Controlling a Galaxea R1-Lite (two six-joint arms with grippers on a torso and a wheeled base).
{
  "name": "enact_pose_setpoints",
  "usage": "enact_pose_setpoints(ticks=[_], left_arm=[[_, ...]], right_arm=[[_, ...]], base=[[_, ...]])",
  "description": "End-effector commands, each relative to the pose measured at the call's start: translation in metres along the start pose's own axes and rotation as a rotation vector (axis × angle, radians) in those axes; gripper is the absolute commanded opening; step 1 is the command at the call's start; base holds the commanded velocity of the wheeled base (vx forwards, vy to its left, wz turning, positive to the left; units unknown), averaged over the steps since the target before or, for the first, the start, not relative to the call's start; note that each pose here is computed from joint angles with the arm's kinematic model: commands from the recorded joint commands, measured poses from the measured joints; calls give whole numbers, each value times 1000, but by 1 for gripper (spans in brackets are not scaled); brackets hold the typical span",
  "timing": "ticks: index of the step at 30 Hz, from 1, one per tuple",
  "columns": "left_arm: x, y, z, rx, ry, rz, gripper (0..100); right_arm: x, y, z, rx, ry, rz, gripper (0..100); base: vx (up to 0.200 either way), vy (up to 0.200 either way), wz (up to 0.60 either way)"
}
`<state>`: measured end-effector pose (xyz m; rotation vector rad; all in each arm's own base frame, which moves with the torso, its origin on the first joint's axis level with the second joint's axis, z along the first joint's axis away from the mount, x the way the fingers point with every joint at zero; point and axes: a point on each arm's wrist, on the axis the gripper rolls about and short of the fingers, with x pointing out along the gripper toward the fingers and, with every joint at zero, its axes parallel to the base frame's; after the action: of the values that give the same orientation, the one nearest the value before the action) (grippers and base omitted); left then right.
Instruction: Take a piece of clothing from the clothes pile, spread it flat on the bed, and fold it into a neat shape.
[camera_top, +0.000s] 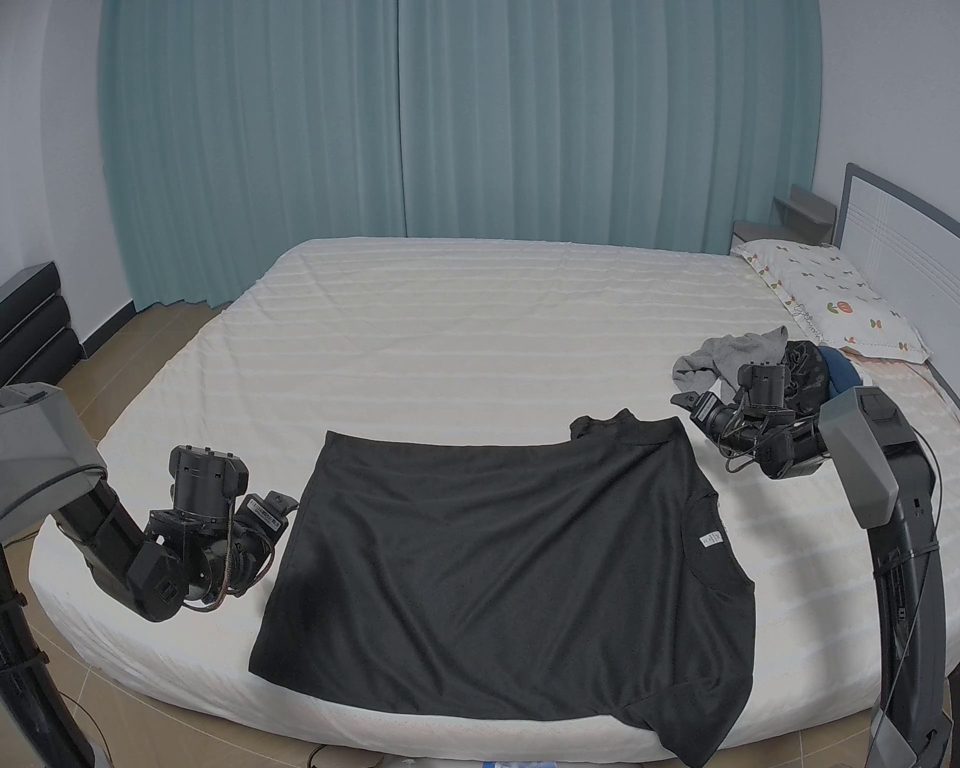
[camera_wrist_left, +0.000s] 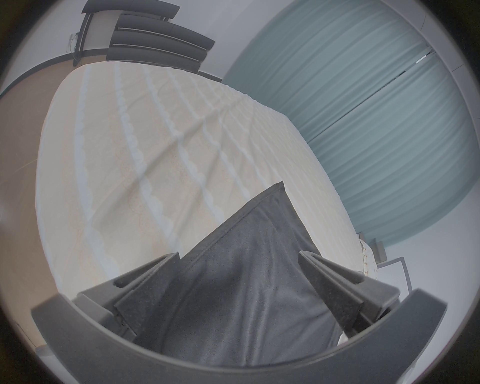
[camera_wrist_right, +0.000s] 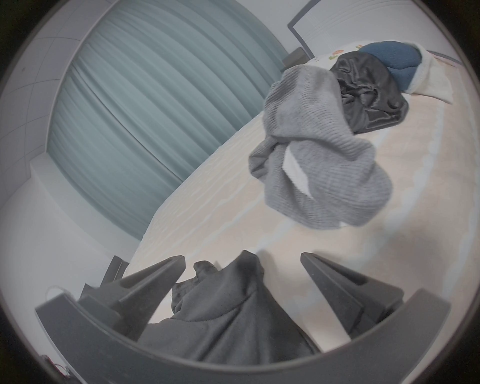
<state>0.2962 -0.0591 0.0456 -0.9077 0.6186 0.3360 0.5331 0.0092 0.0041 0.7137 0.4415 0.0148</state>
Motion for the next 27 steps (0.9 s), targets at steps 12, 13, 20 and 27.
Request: enact_pose_setpoints(ticks=[12, 13, 20, 27], left_arm=[[-1, 0, -2, 4, 35, -12, 100], [1, 0, -3, 4, 38, -12, 100], [11, 5, -9, 25, 79, 12, 100], [18, 2, -12, 59, 99, 1, 100]], right_arm=[[-174, -6, -23, 80, 58, -36, 100], [-187, -9, -32, 82, 73, -44, 100], [-242, -18, -61, 126, 83, -50, 100], [-222, -12, -69, 126, 127, -32, 100]], base=[[0, 0, 0], [0, 0, 0], [-200, 0, 0], [-57, 0, 0]])
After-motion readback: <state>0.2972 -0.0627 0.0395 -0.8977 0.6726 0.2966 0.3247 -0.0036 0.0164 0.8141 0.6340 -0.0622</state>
